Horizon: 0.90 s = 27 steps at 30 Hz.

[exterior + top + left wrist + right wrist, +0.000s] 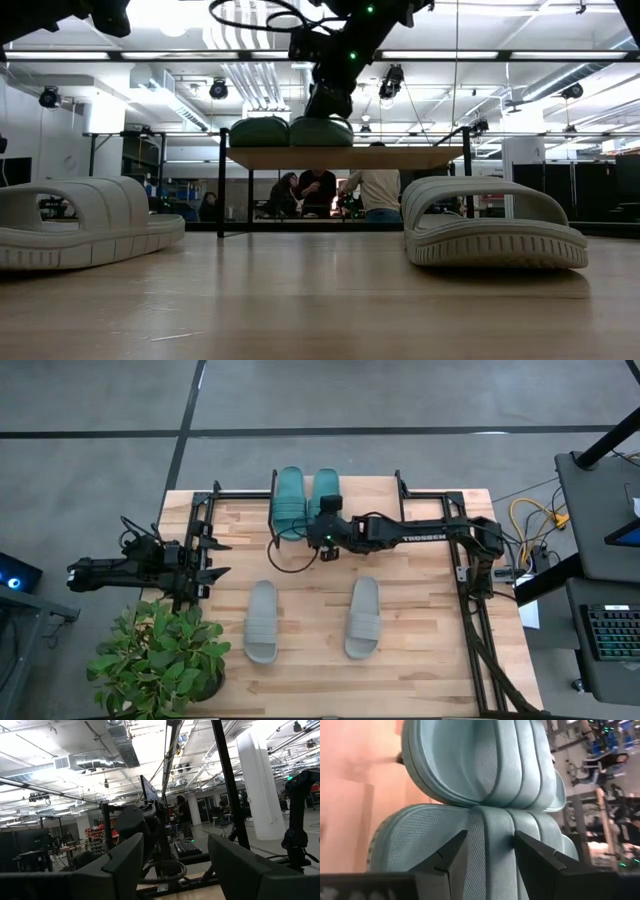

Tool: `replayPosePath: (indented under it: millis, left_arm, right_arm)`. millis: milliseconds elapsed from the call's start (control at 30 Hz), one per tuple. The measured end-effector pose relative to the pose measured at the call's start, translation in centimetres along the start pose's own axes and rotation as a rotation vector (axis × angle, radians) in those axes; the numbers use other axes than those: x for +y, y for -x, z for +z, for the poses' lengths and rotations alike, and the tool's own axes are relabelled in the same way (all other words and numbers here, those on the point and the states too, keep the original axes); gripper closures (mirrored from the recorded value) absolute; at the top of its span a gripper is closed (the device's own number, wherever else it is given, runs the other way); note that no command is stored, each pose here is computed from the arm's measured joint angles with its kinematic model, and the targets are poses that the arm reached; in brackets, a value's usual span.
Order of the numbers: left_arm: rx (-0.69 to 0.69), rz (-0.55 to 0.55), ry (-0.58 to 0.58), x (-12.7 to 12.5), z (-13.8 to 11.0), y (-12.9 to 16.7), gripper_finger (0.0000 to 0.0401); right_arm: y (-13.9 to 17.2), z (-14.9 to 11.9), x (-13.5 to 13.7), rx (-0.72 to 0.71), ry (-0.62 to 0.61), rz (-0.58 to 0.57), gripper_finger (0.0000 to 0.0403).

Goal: Pick and place slides into the shelf
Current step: Put the green slide on the shelf next to the other green slide

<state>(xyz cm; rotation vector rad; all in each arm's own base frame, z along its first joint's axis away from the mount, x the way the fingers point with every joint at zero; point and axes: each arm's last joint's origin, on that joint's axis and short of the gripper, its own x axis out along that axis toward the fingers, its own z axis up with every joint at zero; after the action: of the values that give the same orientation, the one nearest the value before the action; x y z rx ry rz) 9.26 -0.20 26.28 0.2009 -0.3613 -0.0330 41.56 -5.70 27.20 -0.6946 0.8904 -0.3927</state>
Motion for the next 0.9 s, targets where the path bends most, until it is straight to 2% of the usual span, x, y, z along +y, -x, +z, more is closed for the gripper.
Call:
replayPosePath:
  millis: [200, 367, 433, 567, 600, 733, 800, 900]
  left_arm:
    - [0.000, 0.000, 0.000, 0.0, 0.0, 0.0, 0.0193]
    - [0.001, 0.000, 0.000, 0.0, 0.0, 0.0, 0.0193]
    - [0.001, -0.001, 0.000, 0.0, 0.0, 0.0, 0.0193]
    - [0.002, 0.000, 0.000, 0.0, 0.0, 0.0, 0.0193]
    - [0.002, -0.001, 0.000, 0.0, 0.0, 0.0, 0.0193]
    - [0.004, -0.001, 0.002, 0.0, 0.0, 0.0, 0.0193]
    - [0.005, -0.002, 0.002, 0.0, -0.1, 0.0, 0.0193]
    - [0.007, -0.002, 0.003, 0.0, -0.1, 0.0, 0.0193]
  right_arm:
    - [1.3, 1.0, -0.9, -0.116, -0.075, 0.061, 0.0267]
    - [2.7, 1.3, -2.4, -0.156, -0.118, 0.023, 0.0280]
    - [3.1, 1.2, -2.9, -0.123, -0.152, -0.041, 0.0287]
    - [3.9, 0.3, -4.1, 0.058, -0.179, -0.309, 0.0307]
    - [4.0, -0.1, -4.4, 0.097, -0.182, -0.343, 0.0313]
    - [3.8, -1.8, -5.1, 0.164, -0.254, -0.275, 0.0356]
    - [3.6, -2.9, -5.5, 0.194, -0.323, -0.204, 0.0382]
    - [2.6, -4.7, -6.0, 0.228, -0.428, -0.069, 0.0391]
